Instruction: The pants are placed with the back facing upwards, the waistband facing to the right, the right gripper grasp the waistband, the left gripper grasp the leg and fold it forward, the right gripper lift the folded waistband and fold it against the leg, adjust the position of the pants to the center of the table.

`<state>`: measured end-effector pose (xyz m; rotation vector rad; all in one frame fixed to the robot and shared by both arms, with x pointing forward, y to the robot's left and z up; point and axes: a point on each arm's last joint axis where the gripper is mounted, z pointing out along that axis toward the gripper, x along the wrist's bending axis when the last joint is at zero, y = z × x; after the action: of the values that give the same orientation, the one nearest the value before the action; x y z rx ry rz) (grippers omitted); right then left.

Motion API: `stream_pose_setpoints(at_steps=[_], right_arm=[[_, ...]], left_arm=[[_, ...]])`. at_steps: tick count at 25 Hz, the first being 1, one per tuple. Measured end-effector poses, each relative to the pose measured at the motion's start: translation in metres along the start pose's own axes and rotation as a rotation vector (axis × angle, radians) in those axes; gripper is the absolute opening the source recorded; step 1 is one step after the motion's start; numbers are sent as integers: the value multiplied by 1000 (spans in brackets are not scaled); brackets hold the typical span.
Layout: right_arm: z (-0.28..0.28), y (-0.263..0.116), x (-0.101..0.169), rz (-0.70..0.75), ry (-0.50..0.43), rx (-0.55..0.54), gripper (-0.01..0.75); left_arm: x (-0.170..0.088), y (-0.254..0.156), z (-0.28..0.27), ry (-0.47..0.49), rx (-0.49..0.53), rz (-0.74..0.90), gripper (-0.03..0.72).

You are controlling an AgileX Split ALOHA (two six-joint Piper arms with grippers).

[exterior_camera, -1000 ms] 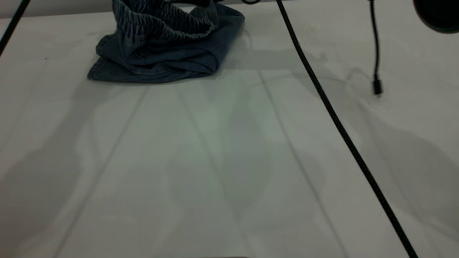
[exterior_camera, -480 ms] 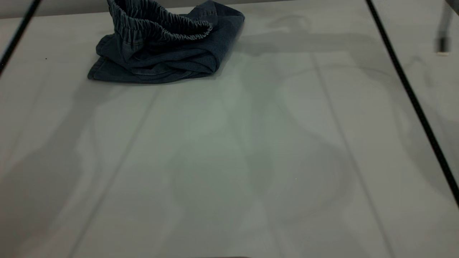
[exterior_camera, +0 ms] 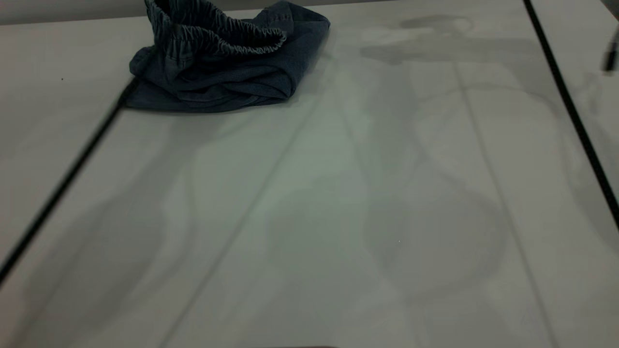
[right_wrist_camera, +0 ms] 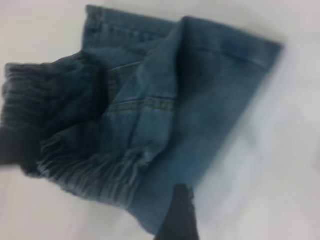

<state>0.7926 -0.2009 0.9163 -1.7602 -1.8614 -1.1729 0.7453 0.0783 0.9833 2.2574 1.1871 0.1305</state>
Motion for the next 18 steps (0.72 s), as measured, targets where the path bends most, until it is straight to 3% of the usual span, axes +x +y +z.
stream_pose_setpoints(at_steps=[5, 18], right_arm=[[-13, 4, -14, 29, -24, -22, 575], [-15, 6, -17, 29, -35, -31, 575]], left_arm=[[-21, -15, 35, -20, 94, -14, 557], [-12, -53, 69, 18, 274, -59, 557]])
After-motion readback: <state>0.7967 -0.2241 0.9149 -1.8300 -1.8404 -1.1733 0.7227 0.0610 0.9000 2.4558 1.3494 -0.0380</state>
